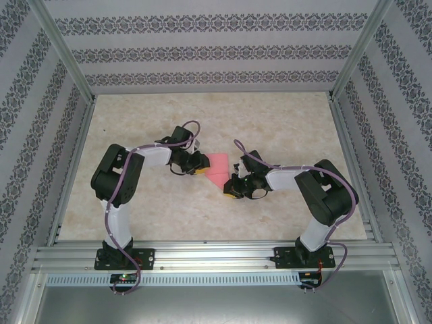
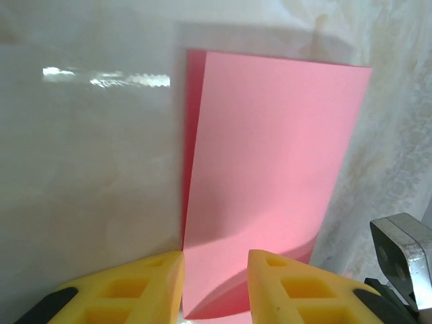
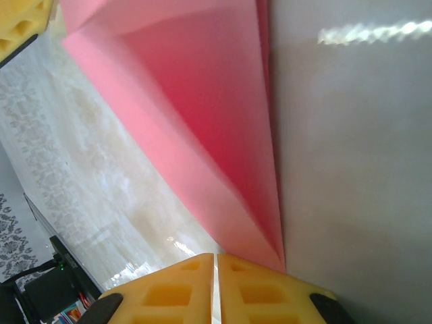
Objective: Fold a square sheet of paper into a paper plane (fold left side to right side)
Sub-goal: Third fold the triangle at the center of the table.
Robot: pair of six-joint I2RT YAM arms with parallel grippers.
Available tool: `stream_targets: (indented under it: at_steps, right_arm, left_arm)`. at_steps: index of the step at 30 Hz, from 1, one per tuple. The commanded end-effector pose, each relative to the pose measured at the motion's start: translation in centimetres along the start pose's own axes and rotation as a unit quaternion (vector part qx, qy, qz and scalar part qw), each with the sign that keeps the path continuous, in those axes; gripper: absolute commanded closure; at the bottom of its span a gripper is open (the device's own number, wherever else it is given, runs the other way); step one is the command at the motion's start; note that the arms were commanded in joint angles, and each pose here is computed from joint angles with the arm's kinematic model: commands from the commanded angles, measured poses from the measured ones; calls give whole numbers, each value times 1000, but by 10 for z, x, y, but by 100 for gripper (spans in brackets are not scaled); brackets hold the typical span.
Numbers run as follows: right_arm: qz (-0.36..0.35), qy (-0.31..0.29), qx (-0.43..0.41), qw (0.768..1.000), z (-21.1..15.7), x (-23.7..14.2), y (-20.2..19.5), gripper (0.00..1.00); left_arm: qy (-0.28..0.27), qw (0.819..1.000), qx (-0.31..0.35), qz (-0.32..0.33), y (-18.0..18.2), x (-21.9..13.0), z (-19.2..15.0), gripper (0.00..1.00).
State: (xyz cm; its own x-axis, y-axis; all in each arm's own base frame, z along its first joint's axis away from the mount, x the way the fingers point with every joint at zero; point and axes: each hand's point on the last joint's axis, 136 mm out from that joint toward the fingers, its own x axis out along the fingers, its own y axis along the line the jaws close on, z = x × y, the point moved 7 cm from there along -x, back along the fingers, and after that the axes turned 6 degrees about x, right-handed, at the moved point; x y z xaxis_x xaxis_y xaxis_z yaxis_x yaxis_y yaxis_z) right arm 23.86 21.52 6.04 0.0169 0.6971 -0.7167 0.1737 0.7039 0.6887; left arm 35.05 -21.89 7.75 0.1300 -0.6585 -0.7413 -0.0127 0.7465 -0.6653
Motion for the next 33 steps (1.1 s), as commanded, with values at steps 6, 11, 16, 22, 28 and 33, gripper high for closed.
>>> stream_targets:
  at_steps: [6,11,16,22,28,33]
  right_arm:
    - [-84,12,28,996,-12,10,-36,88]
    - [-84,6,19,996,-9,7,-30,87]
    - [-87,7,20,996,-9,8,-31,87]
    - [-87,6,21,996,-8,8,-31,87]
    - [-85,4,19,996,-7,7,-29,87]
    - [-76,-10,13,997,-4,2,-21,87]
  left_arm:
    - [-54,998,14,33,5,-44,0,65]
    - [-63,997,46,-8,-26,-60,-21,66]
    - [-35,995,68,-56,-54,-43,-35,70]
    - [10,995,79,-62,-66,-3,-38,71]
    - [21,996,72,-46,-59,17,-37,71]
    - [34,997,62,4,-37,29,-42,71]
